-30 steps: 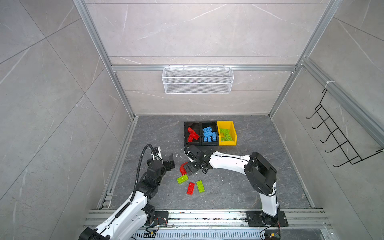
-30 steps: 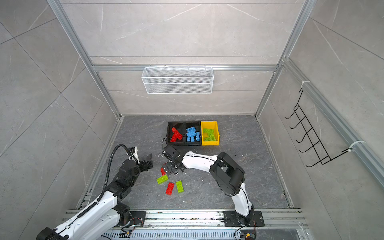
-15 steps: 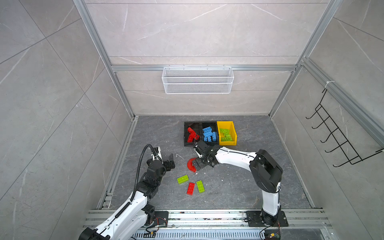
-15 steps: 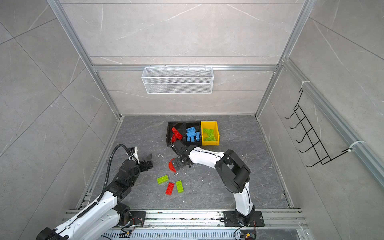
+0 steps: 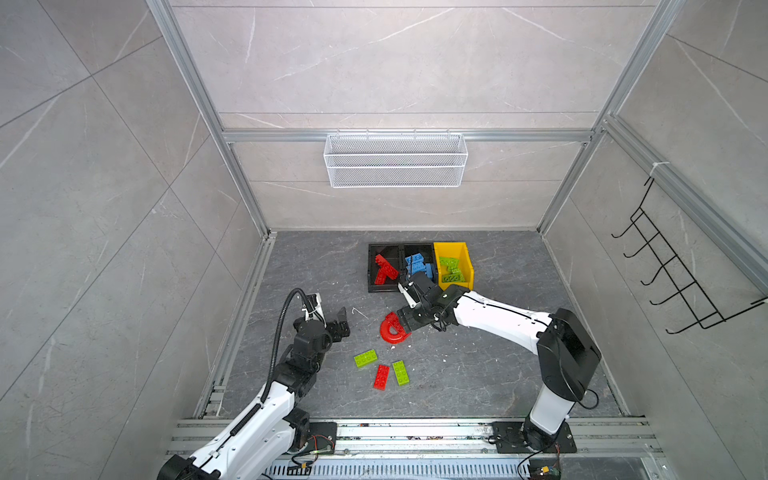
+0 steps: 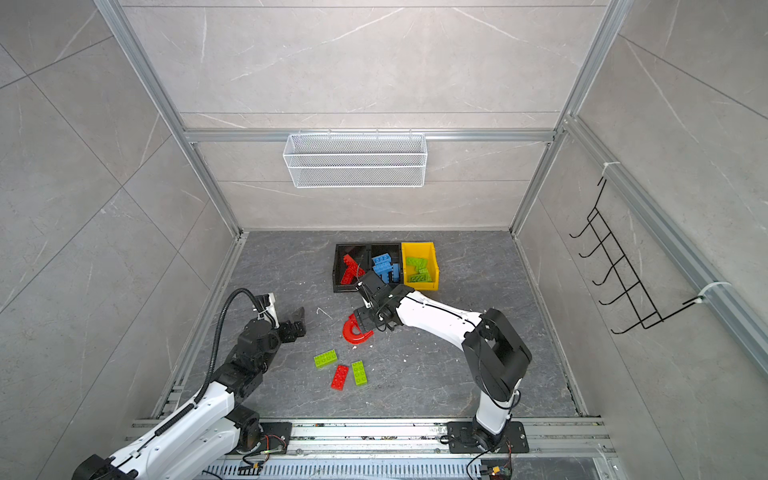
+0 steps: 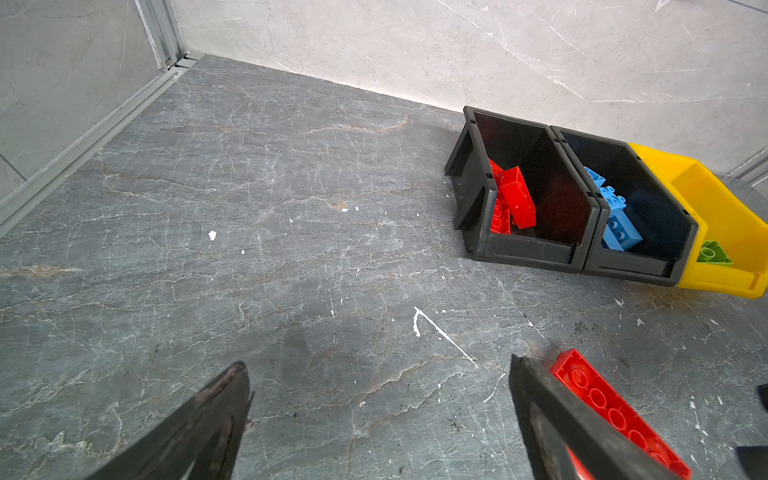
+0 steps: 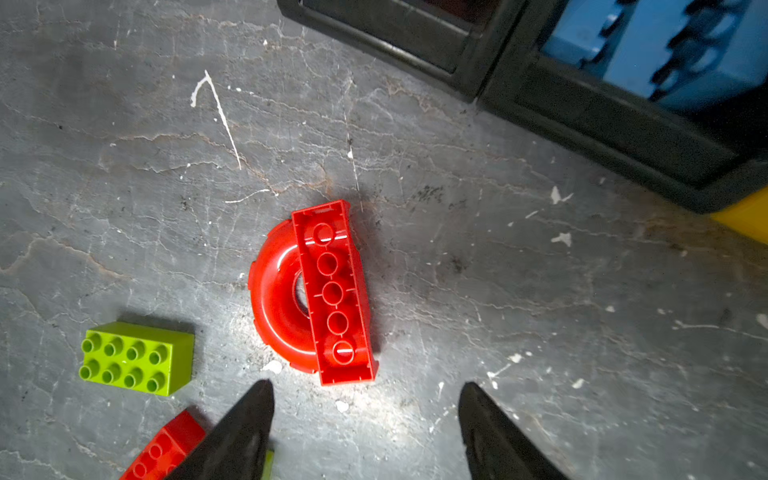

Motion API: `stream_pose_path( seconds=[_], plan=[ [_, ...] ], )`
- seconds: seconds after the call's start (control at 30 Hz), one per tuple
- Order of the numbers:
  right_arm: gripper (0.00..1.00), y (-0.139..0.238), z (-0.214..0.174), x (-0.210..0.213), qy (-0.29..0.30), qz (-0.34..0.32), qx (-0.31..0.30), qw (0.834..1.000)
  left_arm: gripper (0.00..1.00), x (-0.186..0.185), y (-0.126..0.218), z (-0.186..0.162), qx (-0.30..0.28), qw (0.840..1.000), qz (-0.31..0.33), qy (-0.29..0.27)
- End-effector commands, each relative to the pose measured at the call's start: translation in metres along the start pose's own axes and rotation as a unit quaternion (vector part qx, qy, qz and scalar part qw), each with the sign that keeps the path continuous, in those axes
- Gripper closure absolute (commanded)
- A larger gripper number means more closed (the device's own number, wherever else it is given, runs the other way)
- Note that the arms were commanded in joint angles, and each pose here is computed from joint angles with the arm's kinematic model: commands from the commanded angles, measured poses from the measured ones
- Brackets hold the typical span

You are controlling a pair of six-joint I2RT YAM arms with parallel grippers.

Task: Sort the legos into containers by color
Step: 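Close the right gripper on the red arch's flat end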

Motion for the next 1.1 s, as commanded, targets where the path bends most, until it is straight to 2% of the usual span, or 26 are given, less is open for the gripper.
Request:
stream_pose_path(
  seconds=[0.0,0.13,0.23,0.6,0.83,1.07],
  plan=[
    [0.31,-0.017,0.006,0.007,0.038,0.015,0.012,0.999,0.01,0.001,0.001,0.005,-0.014,1.000,0.002,0.010],
    [0.33,-0.030,0.005,0.002,0.112,-0.005,0.047,0.993,0.01,0.002,0.001,0.005,-0.014,1.000,0.002,0.010],
    [0.33,-0.035,0.008,0.002,0.137,-0.004,0.054,0.989,0.01,0.002,0.002,0.006,-0.016,1.000,0.002,0.010],
    [0.37,-0.067,0.012,0.008,0.130,0.014,0.072,0.989,0.01,0.003,0.003,0.006,-0.019,1.000,0.005,0.011],
    [0.44,-0.079,0.005,0.007,0.124,0.011,0.084,0.989,0.01,0.003,0.001,0.005,-0.014,1.000,0.008,0.011],
    [0.55,-0.084,0.002,0.008,0.103,0.011,0.072,0.992,0.01,0.003,0.002,0.006,-0.017,1.000,0.007,0.011]
  ],
)
Point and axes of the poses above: each gripper's point midway between its finger pads, its own y axis back along the fingers, its own x axis along the line the jaws close on, z = x × y, the point moved 4 cm from there along y, back along the fingers, and after that the axes turned 11 degrees about y, right-handed, at the moved point
